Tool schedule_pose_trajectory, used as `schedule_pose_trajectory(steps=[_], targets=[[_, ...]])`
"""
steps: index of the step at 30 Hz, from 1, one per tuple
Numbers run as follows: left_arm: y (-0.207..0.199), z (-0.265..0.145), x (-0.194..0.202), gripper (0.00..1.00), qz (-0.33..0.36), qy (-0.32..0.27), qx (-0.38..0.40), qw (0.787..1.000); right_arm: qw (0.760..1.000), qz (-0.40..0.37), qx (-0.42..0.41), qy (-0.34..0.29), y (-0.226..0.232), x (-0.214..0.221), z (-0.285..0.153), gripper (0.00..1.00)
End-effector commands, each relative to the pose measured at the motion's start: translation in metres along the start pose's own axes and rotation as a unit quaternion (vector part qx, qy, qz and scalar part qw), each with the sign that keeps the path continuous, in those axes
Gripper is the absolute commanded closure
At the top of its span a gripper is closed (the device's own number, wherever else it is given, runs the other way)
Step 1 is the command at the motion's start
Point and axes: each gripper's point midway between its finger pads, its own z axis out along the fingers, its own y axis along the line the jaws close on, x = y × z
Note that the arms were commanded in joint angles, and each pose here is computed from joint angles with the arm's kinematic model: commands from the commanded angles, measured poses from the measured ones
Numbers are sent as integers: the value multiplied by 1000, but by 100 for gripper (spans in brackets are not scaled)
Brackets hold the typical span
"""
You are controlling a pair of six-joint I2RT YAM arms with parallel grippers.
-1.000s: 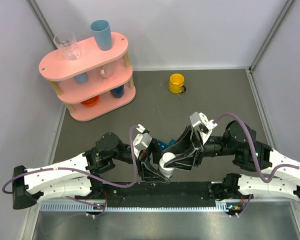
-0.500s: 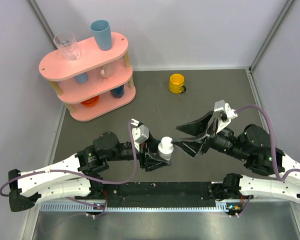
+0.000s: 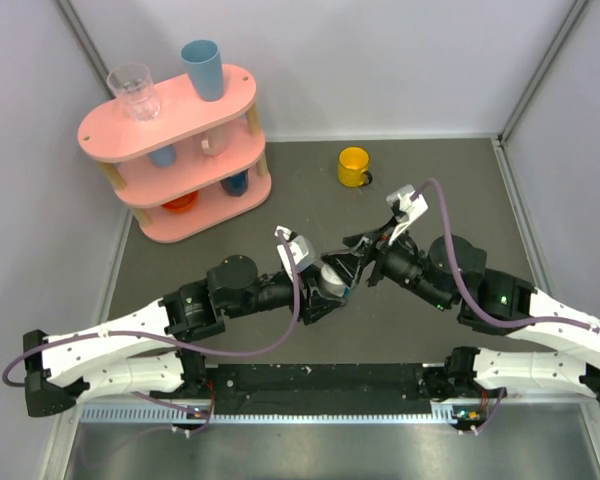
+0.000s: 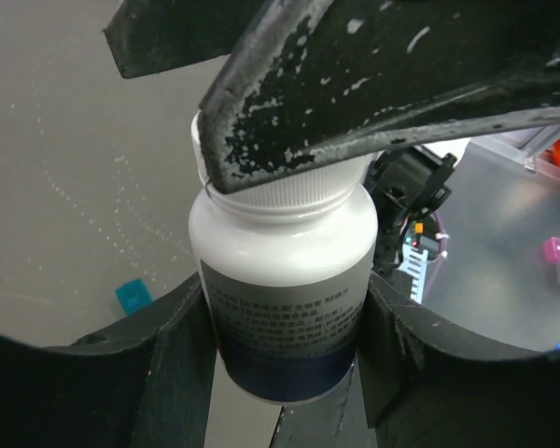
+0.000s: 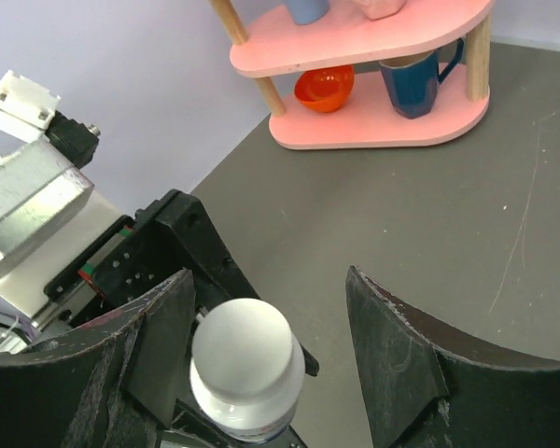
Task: Sort the pills into containers
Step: Unscrew the lid of the pill bottle.
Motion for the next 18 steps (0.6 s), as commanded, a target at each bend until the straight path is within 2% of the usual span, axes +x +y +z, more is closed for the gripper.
schedule_pose_trajectory(steps=[1, 10, 18], targets=[[4, 0, -24, 100, 9, -30, -19, 999, 999, 28, 4, -34, 6, -25, -1, 35], [11, -3, -22, 100, 4, -32, -40, 999, 999, 40, 13, -24, 4, -16, 5, 40], [19, -5, -21, 100, -1, -35, -62, 997, 999, 43, 11, -11, 6, -9, 8, 41]])
